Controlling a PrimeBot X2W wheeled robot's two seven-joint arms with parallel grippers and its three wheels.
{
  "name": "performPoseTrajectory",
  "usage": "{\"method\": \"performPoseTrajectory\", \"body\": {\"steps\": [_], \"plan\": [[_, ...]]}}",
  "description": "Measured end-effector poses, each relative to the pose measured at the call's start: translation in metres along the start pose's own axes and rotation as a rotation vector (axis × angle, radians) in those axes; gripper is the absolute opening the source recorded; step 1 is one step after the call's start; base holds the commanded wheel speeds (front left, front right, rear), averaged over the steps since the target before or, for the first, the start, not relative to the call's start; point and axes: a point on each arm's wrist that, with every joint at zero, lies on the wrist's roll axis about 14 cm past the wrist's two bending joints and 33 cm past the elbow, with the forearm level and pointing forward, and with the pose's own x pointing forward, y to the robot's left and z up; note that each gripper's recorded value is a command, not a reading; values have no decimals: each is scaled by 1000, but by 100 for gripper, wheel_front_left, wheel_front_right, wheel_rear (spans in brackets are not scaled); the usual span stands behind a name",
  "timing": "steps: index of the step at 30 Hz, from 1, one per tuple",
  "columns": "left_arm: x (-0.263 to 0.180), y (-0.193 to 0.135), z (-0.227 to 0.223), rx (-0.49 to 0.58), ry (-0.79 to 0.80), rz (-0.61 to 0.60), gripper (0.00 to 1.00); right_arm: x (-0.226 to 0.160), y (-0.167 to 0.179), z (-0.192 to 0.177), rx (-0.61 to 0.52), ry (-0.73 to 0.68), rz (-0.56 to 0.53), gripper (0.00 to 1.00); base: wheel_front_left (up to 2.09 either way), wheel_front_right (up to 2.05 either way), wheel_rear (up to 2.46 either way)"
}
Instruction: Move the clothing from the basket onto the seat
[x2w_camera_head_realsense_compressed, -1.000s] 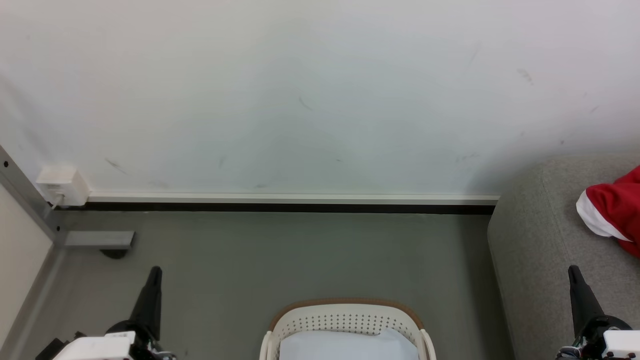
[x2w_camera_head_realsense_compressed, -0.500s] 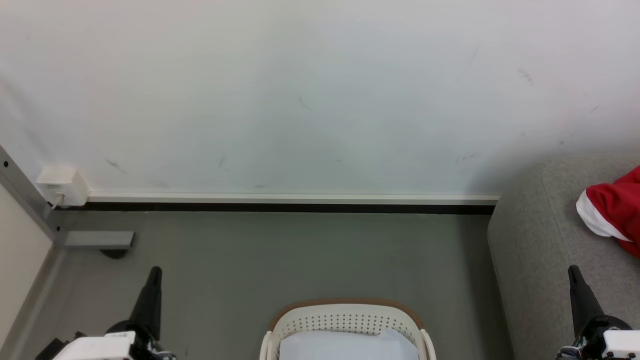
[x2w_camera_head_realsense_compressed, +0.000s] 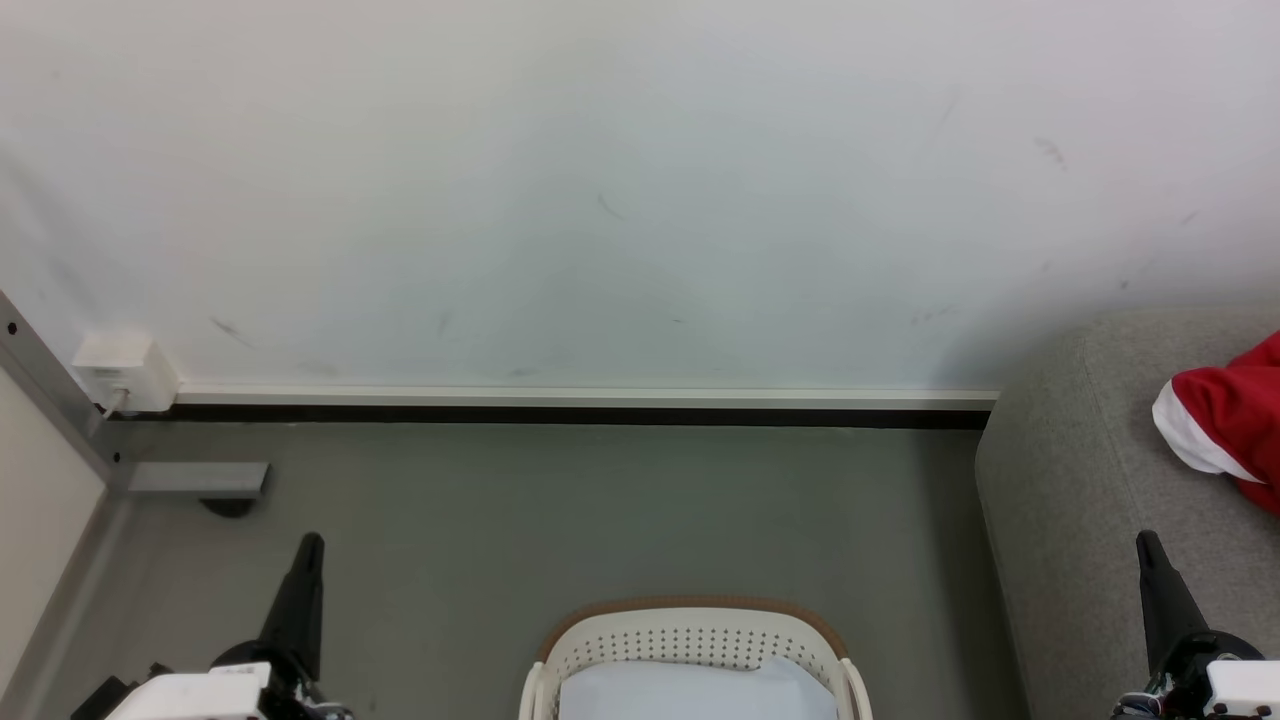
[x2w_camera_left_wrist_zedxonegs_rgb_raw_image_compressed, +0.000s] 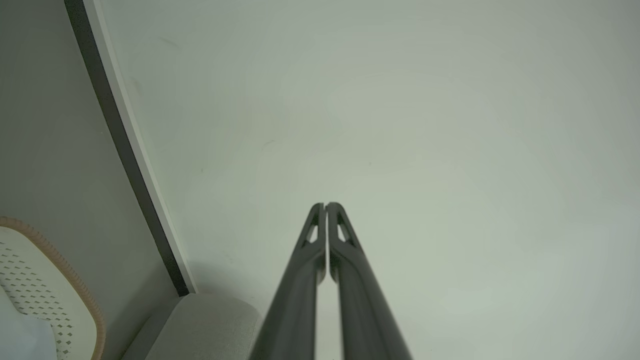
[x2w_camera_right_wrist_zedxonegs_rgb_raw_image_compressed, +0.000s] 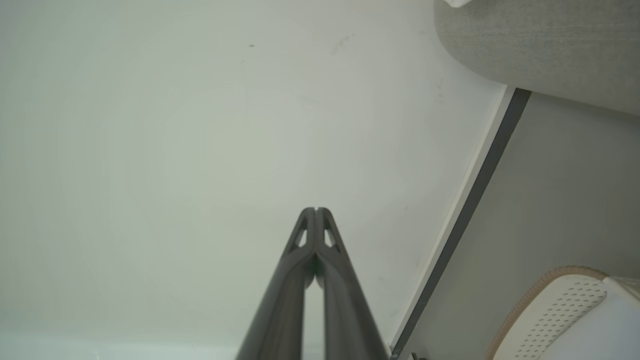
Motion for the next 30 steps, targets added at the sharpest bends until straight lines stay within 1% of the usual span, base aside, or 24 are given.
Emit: {"method": "performPoseTrajectory", "body": {"steps": [30], "plan": [[0,0,0,0,0,0,0,0,0,0,0,0,0,0,0,0,0]]}}
